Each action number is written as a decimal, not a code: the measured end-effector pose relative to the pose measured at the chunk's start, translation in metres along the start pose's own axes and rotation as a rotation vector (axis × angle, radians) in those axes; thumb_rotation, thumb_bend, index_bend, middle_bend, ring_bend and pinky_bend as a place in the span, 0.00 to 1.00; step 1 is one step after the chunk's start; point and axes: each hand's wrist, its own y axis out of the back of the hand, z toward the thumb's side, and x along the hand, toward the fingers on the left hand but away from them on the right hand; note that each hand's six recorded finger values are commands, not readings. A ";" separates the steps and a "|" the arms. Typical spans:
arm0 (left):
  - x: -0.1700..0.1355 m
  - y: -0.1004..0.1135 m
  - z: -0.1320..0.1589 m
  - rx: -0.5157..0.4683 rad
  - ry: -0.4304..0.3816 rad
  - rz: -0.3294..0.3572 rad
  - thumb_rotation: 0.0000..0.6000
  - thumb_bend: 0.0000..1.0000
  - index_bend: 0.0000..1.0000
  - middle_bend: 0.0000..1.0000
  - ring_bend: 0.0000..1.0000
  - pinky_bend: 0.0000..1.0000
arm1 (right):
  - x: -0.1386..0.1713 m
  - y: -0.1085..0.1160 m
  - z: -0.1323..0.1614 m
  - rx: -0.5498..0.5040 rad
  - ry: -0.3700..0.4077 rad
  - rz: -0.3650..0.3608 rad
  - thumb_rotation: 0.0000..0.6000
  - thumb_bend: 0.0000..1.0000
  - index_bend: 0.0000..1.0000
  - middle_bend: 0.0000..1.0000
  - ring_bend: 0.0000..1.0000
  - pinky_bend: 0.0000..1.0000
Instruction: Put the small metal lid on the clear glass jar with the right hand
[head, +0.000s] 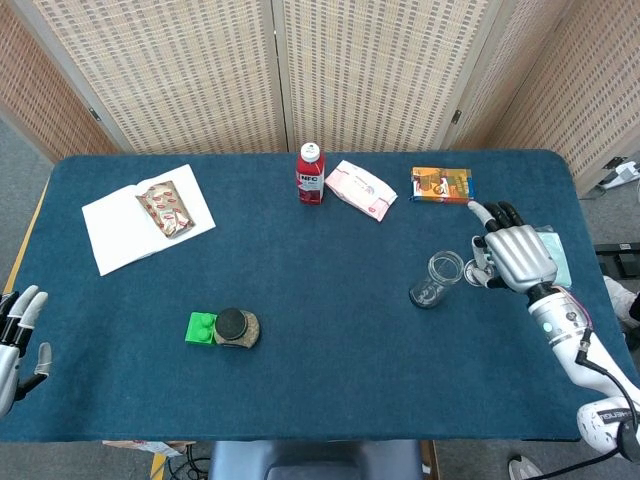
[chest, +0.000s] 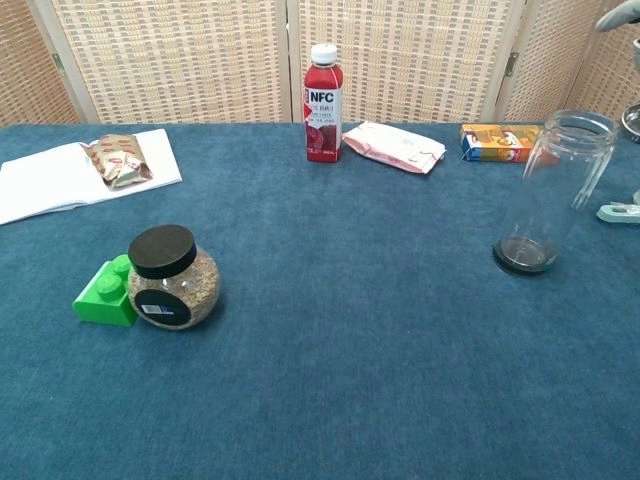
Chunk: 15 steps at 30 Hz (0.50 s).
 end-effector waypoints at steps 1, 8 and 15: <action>0.000 0.000 0.000 -0.001 0.000 0.000 1.00 0.54 0.00 0.06 0.00 0.00 | -0.001 0.003 0.002 0.001 0.002 -0.004 1.00 0.30 0.69 0.05 0.00 0.00; -0.001 0.004 -0.001 -0.005 0.001 0.010 1.00 0.54 0.00 0.06 0.00 0.00 | -0.007 0.012 0.011 0.000 0.016 -0.019 1.00 0.30 0.69 0.05 0.00 0.00; -0.003 0.009 -0.001 -0.013 -0.001 0.024 1.00 0.54 0.00 0.06 0.00 0.00 | -0.016 0.009 0.021 0.000 0.033 -0.005 1.00 0.30 0.69 0.05 0.00 0.00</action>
